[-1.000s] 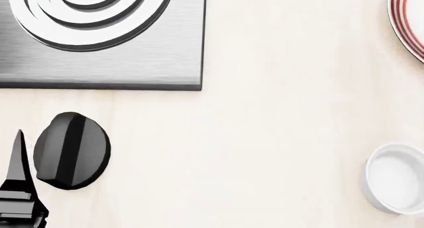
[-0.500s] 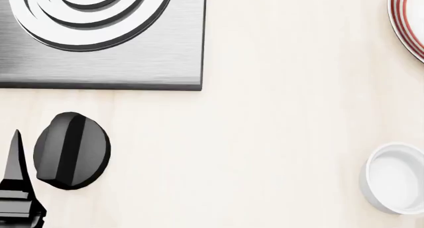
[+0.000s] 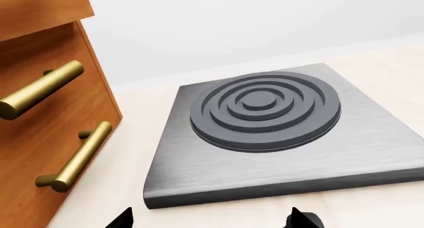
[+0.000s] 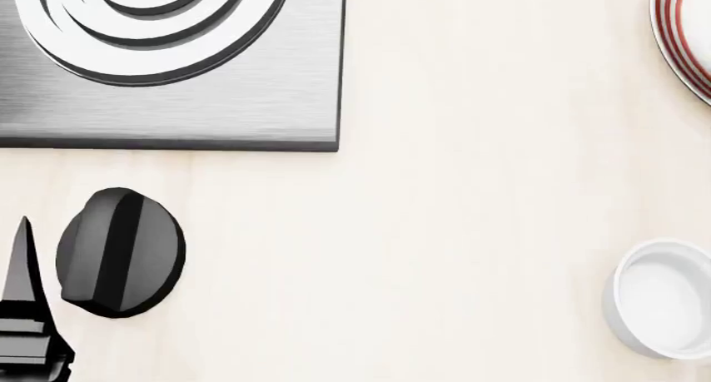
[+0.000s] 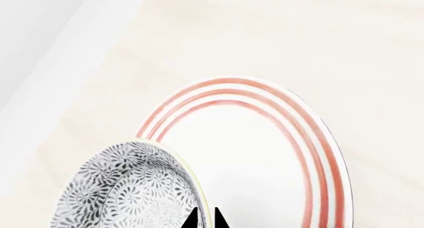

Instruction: Pick the akita bowl next to the ramekin and place it on the plate.

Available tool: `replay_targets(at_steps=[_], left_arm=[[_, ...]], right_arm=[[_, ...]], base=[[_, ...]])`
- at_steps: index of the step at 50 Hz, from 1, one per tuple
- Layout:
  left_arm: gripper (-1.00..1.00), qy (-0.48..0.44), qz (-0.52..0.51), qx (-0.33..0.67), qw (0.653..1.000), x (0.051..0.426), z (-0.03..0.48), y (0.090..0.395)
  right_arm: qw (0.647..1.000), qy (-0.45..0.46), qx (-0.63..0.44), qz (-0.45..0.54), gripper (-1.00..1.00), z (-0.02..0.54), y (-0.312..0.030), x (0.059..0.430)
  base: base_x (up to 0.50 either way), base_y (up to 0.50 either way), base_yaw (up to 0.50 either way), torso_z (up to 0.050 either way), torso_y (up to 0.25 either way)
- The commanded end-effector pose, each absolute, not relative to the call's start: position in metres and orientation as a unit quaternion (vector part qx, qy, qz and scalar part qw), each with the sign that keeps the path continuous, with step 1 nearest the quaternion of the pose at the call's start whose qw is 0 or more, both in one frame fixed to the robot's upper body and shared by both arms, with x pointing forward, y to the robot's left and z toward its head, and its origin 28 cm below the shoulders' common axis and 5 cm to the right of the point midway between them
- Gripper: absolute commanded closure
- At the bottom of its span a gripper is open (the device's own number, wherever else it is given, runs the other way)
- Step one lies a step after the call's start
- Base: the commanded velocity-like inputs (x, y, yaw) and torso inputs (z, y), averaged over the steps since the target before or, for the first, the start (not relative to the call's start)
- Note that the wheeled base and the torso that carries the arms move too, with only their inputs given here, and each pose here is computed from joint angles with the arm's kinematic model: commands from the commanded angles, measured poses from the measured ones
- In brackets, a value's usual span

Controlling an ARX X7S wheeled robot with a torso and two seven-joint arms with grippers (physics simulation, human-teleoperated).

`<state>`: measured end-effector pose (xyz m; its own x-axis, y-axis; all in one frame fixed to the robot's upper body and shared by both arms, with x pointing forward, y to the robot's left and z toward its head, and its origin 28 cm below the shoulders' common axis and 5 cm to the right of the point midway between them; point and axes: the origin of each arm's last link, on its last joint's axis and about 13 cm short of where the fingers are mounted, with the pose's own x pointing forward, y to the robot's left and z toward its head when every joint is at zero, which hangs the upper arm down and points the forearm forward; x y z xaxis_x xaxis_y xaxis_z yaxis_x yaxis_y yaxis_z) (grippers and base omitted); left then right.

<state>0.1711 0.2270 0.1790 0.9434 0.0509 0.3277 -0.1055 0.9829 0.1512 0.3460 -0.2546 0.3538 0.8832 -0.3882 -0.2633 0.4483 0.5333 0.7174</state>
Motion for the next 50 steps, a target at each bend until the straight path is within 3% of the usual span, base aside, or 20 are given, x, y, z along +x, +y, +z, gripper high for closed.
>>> replay_targets(at_steps=[1,50], left_arm=[[-1.0,-0.165,0.04,0.085,0.982,0.171,0.18,0.227],[-1.0,-0.164,0.038,0.084,0.982,0.17,0.178,0.228]], right_arm=[[0.872,0.031,0.425,-0.241,1.0,0.353,-0.259,0.351],[0.864,0.036,0.421,-0.276,1.0,0.34,-0.266,0.378]], base=[[0.0,0.0,0.0,0.0,0.0],[0.0,0.0,0.0,0.0,0.0]])
